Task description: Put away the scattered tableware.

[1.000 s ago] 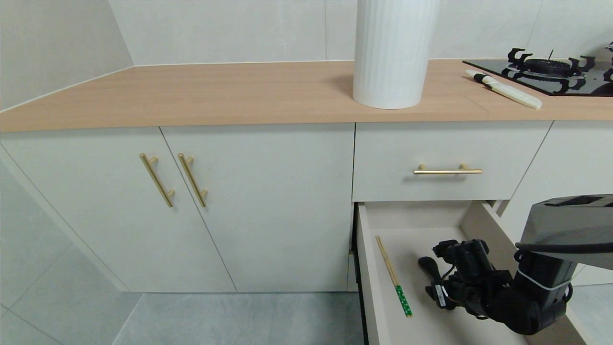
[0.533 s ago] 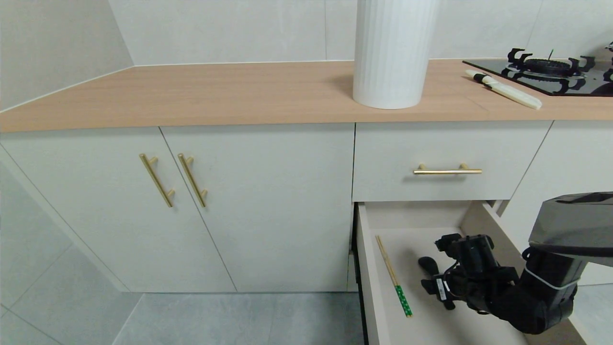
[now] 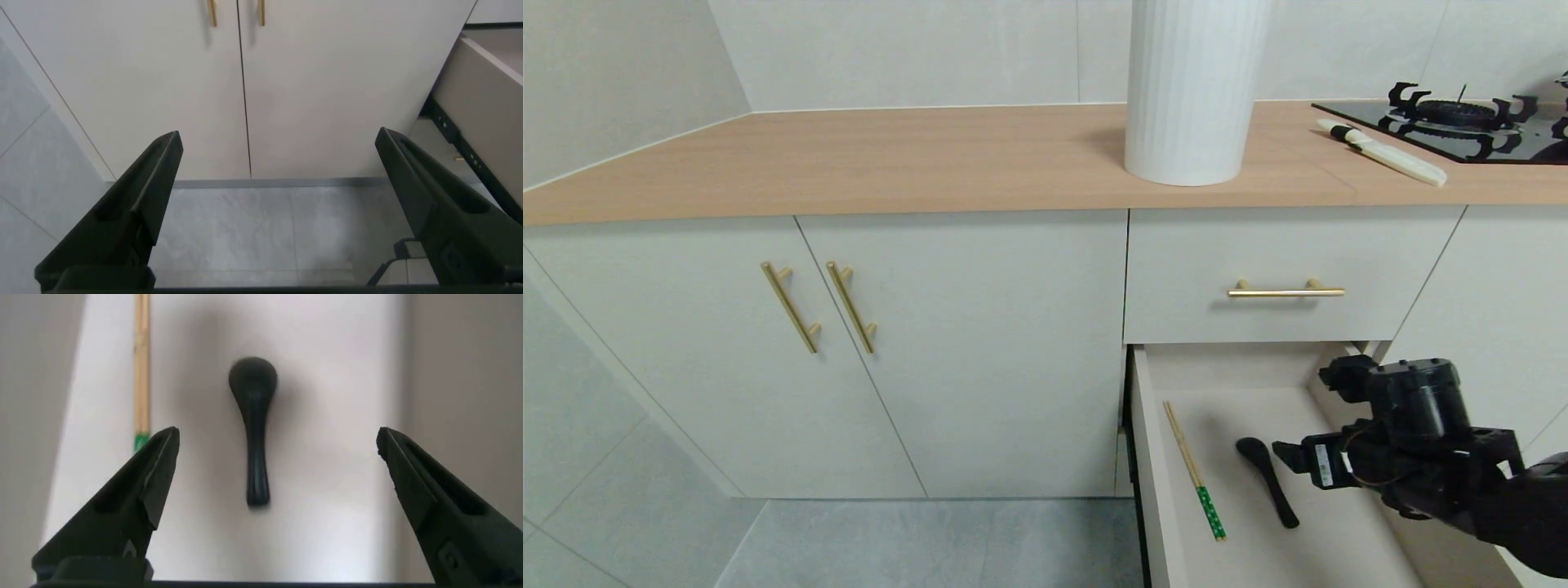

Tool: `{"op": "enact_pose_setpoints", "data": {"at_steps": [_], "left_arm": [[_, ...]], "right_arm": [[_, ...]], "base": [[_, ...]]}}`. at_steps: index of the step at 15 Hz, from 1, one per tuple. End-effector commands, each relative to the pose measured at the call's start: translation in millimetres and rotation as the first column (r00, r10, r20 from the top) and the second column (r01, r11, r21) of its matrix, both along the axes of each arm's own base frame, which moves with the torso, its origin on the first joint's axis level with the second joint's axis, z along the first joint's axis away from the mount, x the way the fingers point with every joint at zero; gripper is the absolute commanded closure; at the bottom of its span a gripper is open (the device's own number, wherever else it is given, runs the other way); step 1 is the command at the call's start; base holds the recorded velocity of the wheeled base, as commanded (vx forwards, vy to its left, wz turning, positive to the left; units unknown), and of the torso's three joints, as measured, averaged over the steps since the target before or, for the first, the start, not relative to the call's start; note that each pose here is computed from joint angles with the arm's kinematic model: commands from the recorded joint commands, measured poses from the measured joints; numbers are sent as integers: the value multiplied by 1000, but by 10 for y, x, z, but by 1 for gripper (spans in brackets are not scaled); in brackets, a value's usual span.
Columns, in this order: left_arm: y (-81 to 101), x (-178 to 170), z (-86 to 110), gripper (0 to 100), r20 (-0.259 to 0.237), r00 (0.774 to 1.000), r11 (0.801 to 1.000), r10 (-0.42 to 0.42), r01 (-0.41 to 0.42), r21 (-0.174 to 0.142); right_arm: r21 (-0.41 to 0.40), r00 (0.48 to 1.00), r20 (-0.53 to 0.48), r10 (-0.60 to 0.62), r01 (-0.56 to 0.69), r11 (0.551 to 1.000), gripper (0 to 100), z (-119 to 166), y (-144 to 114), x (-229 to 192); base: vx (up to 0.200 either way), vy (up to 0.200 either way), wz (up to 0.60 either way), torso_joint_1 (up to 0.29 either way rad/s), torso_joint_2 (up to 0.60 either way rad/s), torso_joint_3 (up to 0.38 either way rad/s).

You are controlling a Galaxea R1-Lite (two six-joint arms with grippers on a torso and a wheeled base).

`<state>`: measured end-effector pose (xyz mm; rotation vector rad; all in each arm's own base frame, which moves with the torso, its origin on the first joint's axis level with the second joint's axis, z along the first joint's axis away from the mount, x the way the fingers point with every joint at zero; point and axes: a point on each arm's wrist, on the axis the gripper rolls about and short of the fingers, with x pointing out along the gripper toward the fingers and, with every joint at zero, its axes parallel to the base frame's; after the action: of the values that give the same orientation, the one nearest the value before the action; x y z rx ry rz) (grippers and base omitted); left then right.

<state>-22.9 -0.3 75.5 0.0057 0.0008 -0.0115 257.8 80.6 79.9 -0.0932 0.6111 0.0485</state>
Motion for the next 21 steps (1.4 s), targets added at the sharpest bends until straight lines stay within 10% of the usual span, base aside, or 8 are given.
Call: {"op": "enact_pose_setpoints", "data": {"at_steps": [1, 21], "left_arm": [[0, 1, 2, 0, -1, 1000, 1000, -1, 1, 0], [1, 1, 2, 0, -1, 1000, 1000, 2, -2, -1]], "right_arm": [[33, 997, 78, 6, -9, 999, 0, 524, -129, -424], [-35, 988, -35, 151, -152, 988, 0, 641, -162, -1026]], "base": [[0, 0, 0, 0, 0, 0], [-90, 0, 0, 1, 0, 1]]}}
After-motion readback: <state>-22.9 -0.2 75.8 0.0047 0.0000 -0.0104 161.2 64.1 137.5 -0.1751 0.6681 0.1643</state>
